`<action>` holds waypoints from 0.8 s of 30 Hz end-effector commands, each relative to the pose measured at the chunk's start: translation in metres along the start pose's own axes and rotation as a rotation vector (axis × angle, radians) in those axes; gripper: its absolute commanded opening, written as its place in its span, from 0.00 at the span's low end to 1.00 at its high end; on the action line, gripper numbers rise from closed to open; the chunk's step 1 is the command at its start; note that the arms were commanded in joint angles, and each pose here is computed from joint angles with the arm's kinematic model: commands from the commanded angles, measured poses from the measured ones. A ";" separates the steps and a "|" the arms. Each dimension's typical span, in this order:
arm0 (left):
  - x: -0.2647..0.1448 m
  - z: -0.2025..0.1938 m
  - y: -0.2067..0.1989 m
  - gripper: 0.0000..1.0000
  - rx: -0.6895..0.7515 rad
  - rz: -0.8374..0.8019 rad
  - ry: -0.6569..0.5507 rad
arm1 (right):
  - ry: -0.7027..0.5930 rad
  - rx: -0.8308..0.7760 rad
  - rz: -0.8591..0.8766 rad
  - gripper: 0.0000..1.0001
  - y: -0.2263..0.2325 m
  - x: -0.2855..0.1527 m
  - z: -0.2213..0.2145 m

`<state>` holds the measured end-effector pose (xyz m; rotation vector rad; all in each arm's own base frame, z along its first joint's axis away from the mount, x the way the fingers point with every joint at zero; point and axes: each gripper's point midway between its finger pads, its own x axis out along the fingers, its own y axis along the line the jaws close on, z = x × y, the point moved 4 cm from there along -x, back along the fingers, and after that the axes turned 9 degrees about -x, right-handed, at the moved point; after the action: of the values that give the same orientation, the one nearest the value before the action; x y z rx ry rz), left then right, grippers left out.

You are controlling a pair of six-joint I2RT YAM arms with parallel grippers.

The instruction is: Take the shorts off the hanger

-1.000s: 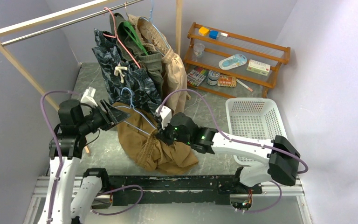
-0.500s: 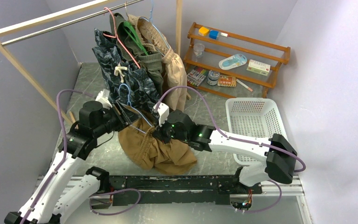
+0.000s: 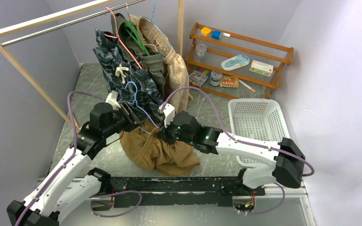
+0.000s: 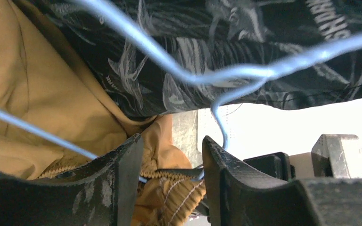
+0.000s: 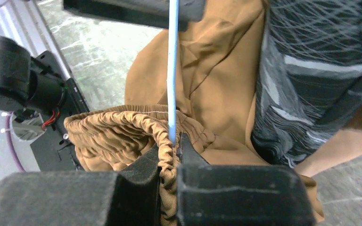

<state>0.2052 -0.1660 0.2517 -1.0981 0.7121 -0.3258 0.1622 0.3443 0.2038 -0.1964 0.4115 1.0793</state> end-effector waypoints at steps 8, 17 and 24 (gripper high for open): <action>-0.031 0.000 -0.008 0.63 -0.032 -0.042 -0.083 | -0.069 0.122 -0.102 0.00 -0.008 -0.001 0.012; -0.010 -0.010 -0.030 0.64 0.026 -0.196 0.034 | -0.044 0.077 0.133 0.00 0.025 0.002 0.020; -0.002 -0.005 -0.017 0.35 -0.004 -0.096 0.002 | -0.067 0.065 0.104 0.03 0.022 -0.007 0.020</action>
<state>0.2042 -0.1778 0.2477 -1.1323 0.7222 -0.3813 0.1447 0.3547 0.2021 -0.1164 0.4852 1.1544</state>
